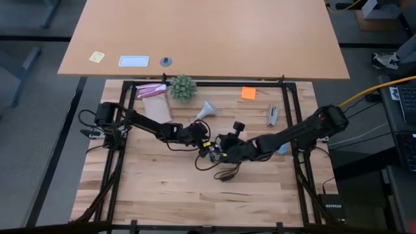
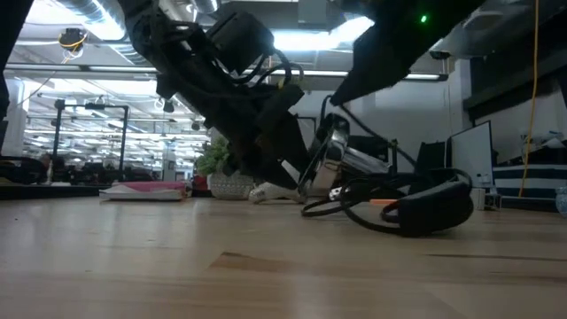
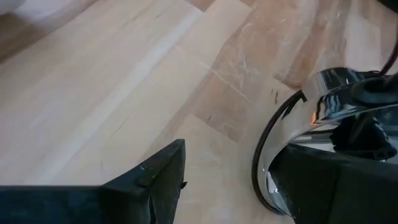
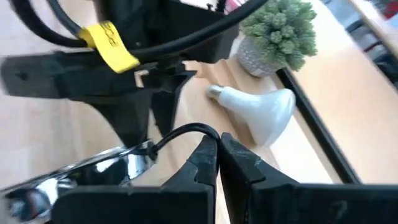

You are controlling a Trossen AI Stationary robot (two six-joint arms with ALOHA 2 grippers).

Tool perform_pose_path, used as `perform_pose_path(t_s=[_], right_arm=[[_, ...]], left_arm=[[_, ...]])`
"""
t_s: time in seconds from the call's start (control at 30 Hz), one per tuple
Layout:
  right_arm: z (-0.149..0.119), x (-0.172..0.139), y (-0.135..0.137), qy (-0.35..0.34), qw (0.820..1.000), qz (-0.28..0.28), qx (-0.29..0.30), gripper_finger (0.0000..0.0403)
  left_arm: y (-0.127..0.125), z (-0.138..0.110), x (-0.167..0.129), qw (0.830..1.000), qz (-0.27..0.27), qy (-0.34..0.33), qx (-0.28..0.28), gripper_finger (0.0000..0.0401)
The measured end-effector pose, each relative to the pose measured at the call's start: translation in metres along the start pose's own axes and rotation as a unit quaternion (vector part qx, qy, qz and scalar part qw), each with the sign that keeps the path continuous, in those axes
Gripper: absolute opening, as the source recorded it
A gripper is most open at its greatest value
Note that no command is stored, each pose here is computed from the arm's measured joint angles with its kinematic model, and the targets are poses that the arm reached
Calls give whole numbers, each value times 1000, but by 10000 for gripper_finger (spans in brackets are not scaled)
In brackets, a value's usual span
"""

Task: Screw lightbulb
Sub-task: Remove the lightbulb from the lamp

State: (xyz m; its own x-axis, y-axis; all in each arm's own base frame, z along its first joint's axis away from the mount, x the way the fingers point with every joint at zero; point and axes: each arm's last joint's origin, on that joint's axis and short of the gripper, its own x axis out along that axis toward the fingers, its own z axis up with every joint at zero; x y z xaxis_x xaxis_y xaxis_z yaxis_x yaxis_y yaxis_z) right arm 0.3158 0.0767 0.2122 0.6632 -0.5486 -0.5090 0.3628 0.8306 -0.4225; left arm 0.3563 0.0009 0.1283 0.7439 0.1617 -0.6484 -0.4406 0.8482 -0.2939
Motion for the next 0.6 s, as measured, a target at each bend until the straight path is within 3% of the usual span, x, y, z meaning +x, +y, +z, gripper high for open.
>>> perform_pose_path(t_s=[0.23, 0.4, 0.6], right_arm=[[4, -13, -12, 3, 1000, 31, 2, 12], [-2, -14, -15, 28, 999, 12, -13, 12], [-7, -17, -21, 46, 998, -26, -38, 12]], left_arm=[[-1, 9, -9, 1000, -10, -11, 9, 210], [2, 19, -19, 999, -10, -27, 43, 210], [1, 25, -21, 998, -18, -46, 27, 210]])
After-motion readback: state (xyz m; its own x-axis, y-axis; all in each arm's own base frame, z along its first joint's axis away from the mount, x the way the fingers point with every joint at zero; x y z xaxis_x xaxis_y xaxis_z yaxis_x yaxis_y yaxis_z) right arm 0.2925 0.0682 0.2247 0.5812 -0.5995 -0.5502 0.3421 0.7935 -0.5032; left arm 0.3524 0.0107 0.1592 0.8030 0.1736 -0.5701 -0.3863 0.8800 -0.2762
